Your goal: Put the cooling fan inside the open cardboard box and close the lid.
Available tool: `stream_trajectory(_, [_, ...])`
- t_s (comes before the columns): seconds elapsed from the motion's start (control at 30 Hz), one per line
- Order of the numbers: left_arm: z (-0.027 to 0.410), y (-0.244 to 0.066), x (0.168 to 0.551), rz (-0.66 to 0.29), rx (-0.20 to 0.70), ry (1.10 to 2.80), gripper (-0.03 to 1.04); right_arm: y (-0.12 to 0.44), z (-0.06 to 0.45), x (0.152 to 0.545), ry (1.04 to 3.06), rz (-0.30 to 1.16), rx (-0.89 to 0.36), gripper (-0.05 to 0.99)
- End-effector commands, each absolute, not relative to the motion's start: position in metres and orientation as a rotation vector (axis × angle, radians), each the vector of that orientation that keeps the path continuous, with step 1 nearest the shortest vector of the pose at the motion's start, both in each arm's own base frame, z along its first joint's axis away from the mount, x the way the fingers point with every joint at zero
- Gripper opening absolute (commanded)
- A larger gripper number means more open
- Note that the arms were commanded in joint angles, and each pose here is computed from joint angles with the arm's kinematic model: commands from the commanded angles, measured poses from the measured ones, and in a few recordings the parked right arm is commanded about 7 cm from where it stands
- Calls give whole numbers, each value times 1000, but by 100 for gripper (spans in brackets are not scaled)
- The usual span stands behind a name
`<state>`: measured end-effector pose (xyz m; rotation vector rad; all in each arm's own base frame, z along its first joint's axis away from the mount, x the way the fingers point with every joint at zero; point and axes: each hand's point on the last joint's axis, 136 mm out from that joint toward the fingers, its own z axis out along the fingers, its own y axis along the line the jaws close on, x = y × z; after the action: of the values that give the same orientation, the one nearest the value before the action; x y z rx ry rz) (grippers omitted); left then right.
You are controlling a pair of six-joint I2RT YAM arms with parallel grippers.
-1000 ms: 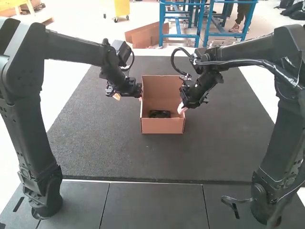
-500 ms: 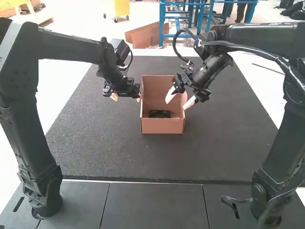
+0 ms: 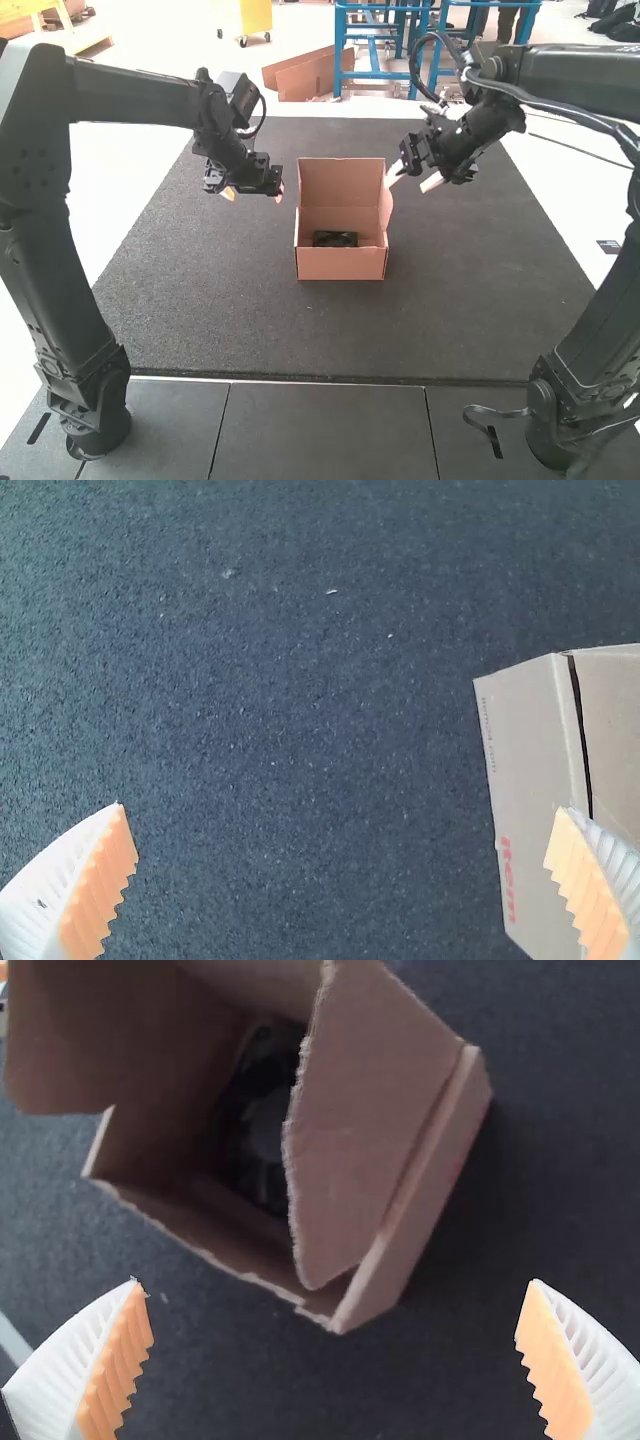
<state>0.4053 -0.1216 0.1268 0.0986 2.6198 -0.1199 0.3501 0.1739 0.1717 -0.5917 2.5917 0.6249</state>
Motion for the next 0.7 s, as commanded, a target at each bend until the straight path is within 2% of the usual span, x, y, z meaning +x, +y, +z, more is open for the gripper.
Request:
stream_trajectory(0.0, [136, -123, 408, -117, 116, 2584, 97, 155, 172, 368, 2534, 415, -561, 83])
stream_trajectory(0.2, [135, -132, 410, -128, 139, 2576, 97, 191, 182, 388, 2387, 476, -523, 83])
stream_trajectory(0.4, [135, -135, 411, -130, 146, 2573, 97, 227, 183, 374, 2380, 530, -603, 83])
stream_trajectory(0.5, [135, -135, 413, -132, 149, 2563, 97, 232, 181, 370, 2385, 539, -621, 79])
stream_trajectory(0.63, [136, -138, 415, -137, 155, 2556, 97, 231, 176, 370, 2397, 536, -618, 53])
stream_trajectory(0.67, [135, -140, 415, -137, 160, 2555, 97, 230, 176, 370, 2397, 535, -616, 50])
